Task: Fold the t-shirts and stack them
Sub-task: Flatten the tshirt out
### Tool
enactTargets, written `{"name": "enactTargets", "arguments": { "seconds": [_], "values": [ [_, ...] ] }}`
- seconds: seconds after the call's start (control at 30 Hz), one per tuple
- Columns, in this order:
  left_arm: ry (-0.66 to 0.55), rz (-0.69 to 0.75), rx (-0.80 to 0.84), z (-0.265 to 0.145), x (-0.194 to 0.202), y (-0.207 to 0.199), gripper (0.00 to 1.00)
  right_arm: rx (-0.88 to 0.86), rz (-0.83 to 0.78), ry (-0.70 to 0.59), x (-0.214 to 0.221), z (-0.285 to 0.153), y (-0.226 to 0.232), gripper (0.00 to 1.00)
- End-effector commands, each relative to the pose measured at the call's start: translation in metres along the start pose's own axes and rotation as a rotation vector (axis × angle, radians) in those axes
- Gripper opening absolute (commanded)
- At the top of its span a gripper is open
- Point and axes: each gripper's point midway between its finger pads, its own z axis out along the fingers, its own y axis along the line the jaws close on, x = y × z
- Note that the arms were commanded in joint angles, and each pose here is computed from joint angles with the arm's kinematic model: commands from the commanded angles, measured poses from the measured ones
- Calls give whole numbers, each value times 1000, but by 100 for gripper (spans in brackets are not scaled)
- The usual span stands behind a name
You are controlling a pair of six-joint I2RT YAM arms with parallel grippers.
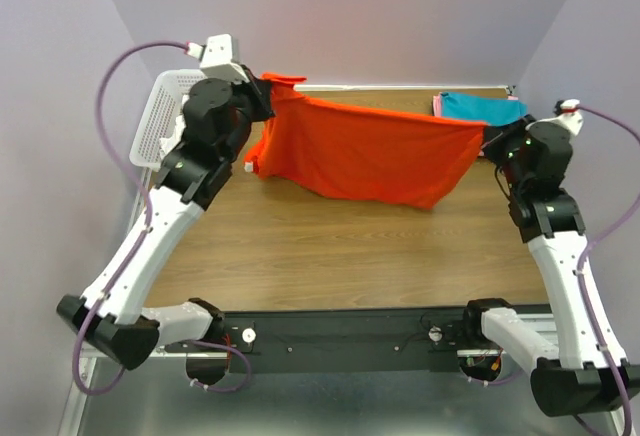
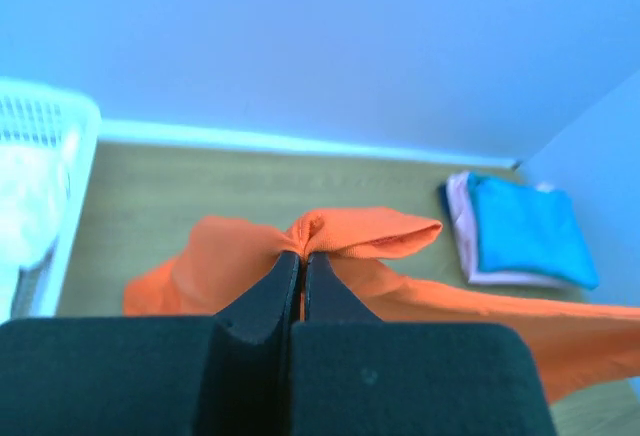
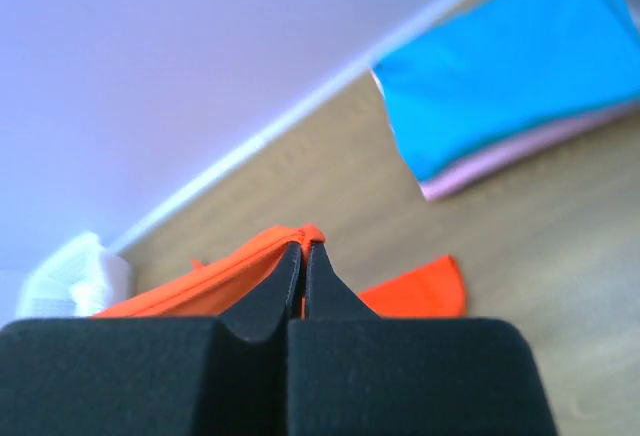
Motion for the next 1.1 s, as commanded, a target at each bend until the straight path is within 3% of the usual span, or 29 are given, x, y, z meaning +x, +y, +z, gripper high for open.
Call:
{"name": "enactTargets", "arguments": {
  "seconds": [0.0, 0.13, 0.37, 0.57, 0.73, 0.8, 0.93, 1.07],
  "values": [
    [-210, 15, 39, -45, -82, -8, 0, -81, 9, -188, -74, -43, 30, 1],
    [-368, 21, 182, -108, -140, -28, 0, -198, 10, -281, -117, -83, 60, 1],
    [-545, 63, 360, -193, -201, -50, 0, -368, 3, -414, -170, -156, 95, 1],
    [-644, 89, 444, -252, -228, -54, 0, -427, -5, -484, -194, -201, 104, 1],
    [-668, 128, 496, -268, -233, -61, 0, -442, -17, -519, -205, -216, 107, 1],
    [-672, 141, 476, -263, -236, -60, 0, -431, -20, -508, -203, -210, 107, 1],
    [-632, 162, 274, -209, -228, -37, 0, -353, -32, -437, -186, -166, 99, 1],
    [-420, 230, -20, -89, -158, 1, 0, -209, -66, -310, -150, -91, 81, 1]
  ]
}}
